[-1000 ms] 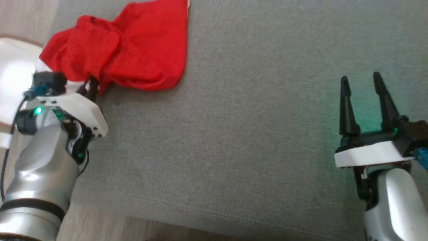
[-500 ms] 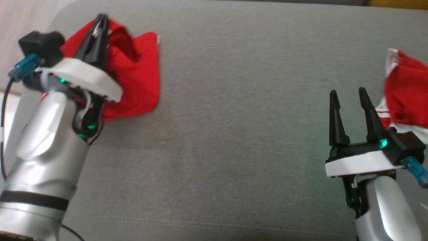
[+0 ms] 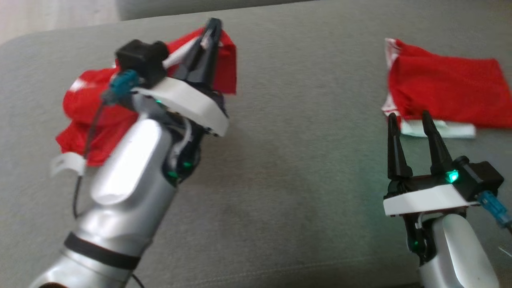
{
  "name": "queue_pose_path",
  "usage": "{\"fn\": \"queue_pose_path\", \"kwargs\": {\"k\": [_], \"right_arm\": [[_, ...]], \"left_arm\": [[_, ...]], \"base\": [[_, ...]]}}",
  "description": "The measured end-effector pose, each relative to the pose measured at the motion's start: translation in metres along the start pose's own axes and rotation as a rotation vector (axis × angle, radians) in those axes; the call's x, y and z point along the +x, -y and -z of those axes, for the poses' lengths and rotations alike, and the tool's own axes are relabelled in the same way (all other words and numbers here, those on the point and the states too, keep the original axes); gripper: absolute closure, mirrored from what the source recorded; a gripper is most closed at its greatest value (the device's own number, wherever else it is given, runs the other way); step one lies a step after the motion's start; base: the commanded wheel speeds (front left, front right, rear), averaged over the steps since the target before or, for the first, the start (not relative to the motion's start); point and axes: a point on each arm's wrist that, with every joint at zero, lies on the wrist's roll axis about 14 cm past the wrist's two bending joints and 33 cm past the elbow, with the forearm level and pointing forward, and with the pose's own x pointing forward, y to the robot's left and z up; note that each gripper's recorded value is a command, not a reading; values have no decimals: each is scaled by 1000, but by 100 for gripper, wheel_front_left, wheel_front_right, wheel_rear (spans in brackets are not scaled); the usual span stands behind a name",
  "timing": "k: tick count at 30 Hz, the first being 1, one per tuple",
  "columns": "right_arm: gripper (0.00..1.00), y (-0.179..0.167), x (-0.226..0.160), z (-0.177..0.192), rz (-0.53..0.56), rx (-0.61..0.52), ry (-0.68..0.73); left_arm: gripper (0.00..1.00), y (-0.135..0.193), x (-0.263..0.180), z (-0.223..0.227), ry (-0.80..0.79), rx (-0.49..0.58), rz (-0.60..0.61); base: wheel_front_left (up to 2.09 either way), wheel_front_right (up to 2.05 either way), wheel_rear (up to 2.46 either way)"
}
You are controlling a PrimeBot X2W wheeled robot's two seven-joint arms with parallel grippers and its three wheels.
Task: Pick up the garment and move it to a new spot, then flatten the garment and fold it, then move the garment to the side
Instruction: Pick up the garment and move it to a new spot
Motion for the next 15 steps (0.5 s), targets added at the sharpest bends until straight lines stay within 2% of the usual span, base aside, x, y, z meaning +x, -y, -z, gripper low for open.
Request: {"fn": "queue_pose_path", "kwargs": {"k": [5, 15], "right_arm": [[0, 21, -12, -4, 65, 8, 7], [0, 52, -28, -11, 161, -2, 16]], "left_arm": [[100, 47, 18, 28, -55, -23, 113], [100, 112, 41, 67, -118, -22, 290]], "base": [[0, 0, 0], [0, 0, 0]]}}
